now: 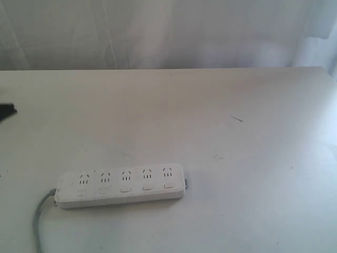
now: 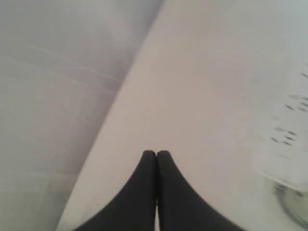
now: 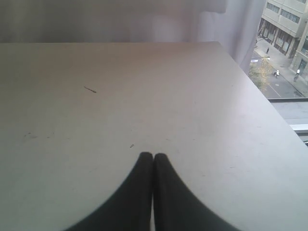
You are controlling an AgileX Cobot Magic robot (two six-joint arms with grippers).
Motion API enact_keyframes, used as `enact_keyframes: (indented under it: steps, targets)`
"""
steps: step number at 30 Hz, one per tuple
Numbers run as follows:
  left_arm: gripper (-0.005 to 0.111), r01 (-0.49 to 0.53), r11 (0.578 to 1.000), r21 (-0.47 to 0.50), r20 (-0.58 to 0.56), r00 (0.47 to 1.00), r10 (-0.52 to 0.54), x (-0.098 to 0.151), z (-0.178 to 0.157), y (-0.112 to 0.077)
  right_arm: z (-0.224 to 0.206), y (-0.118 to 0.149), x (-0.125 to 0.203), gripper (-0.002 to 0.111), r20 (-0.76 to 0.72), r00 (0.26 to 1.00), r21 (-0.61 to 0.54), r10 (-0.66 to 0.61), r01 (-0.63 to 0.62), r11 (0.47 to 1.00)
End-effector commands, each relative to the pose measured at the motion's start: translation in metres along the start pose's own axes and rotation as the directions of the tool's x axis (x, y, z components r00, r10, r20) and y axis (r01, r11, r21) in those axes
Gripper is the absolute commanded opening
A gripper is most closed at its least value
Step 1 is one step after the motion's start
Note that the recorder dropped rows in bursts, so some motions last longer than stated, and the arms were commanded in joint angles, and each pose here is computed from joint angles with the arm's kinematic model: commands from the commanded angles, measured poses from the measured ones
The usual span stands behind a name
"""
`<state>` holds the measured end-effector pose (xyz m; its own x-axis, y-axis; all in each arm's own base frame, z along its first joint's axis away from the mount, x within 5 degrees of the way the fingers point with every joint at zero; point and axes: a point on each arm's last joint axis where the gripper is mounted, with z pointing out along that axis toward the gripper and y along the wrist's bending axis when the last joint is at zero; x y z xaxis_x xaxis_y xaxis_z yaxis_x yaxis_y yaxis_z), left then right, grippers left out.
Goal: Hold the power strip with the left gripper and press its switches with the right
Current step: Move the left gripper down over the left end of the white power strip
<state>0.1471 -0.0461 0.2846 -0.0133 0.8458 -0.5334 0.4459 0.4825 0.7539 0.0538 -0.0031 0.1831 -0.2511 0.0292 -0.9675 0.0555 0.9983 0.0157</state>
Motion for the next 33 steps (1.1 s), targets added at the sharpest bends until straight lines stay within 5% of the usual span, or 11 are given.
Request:
enact_keyframes:
  steps: [1, 5, 11, 16, 21, 23, 30, 33]
  targets:
    - [0.0, -0.149, 0.932, 0.332, -0.001, 0.987, 0.158, -0.008, -0.007, -0.035, 0.0, -0.001, 0.0, 0.0, 0.007, 1.0, 0.009, -0.01, 0.01, 1.0]
    - [0.0, -0.167, 0.814, 0.557, 0.035, 0.983, 0.178, -0.023, -0.015, -0.05, 0.0, -0.001, 0.0, 0.0, 0.007, 1.0, 0.009, -0.01, 0.01, 1.0]
    - [0.0, -0.111, 0.734, 0.669, -0.022, 0.985, 0.169, -0.044, -0.008, -0.04, 0.0, -0.001, 0.0, 0.0, 0.007, 1.0, 0.009, -0.01, 0.01, 1.0]
    - [0.0, -0.062, 0.596, 0.801, -0.128, 0.954, 0.271, -0.055, 0.01, -0.041, 0.0, -0.001, 0.0, 0.0, 0.007, 1.0, 0.009, -0.01, 0.01, 1.0]
    - [0.0, 0.006, 0.518, 0.855, -0.202, 0.925, 0.322, -0.062, 0.032, -0.046, 0.0, -0.001, 0.0, 0.0, 0.007, 1.0, 0.009, -0.01, 0.01, 1.0]
    - [0.0, 0.007, 0.518, 0.855, -0.203, 0.925, 0.322, -0.065, 0.038, -0.046, 0.0, -0.001, 0.0, 0.0, 0.007, 1.0, 0.009, -0.01, 0.01, 1.0]
    - [0.003, -0.054, 0.627, 0.777, -0.201, 0.923, 0.328, -0.066, 0.048, -0.037, 0.0, -0.001, 0.0, 0.0, 0.007, 1.0, 0.009, -0.01, 0.01, 1.0]
    - [0.041, -0.075, 0.639, 0.766, -0.198, 0.918, 0.345, -0.065, 0.05, -0.035, 0.0, -0.001, 0.0, 0.0, 0.007, 1.0, 0.009, -0.01, 0.01, 1.0]
